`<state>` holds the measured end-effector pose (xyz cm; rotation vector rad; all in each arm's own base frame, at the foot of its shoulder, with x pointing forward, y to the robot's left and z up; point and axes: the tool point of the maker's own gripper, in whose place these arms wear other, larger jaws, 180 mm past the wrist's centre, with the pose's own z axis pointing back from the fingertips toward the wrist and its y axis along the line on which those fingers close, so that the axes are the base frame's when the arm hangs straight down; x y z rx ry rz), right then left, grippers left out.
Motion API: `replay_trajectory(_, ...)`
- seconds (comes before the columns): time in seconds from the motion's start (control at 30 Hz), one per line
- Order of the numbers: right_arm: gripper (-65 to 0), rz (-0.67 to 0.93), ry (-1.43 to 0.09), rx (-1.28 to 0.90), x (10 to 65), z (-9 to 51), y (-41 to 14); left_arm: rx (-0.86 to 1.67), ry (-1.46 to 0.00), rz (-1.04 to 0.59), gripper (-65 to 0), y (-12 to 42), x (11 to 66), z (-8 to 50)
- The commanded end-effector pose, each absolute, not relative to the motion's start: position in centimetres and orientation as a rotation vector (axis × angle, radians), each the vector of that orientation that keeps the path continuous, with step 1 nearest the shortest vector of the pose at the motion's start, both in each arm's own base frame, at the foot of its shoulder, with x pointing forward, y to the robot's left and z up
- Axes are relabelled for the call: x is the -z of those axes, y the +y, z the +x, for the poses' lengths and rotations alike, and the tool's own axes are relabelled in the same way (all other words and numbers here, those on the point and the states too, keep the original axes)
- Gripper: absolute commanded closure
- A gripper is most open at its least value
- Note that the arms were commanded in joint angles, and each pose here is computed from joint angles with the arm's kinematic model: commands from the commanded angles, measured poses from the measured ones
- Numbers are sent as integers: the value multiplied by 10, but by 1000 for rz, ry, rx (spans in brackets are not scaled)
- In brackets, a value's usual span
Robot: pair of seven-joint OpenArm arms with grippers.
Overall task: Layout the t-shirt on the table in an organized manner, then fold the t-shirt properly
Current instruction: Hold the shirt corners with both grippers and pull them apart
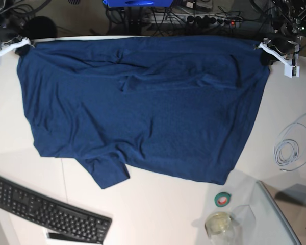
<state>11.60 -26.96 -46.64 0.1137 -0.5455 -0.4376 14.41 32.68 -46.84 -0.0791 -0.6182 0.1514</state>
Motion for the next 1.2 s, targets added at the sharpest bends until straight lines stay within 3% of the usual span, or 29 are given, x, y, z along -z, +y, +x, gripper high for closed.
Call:
replay_trajectory(0.0,0,88,-586,426,454,123,-278,-142,-635,-62,0,335,460,148)
replay_trajectory(0.1,-2,75,-554,443,452,121,-280,-152,-589,-57,0,338,462,141)
replay_trajectory(0.4,-3,54,-528,500,452,125,-288,-127,-632,-4,0,347,440,147)
replay_trajectory(0.57,-3,68,-487,514,454,128,-285,-132,-555,-12,0,345,447,136)
replay_trajectory(0.8,-3,65,-446,562,442,140,-288,-115,-599,-18,0,337,438,158)
replay_trajectory(1.17,-3,83,-432,583,437,167,-285,-114,-550,-26,0,336,430,187)
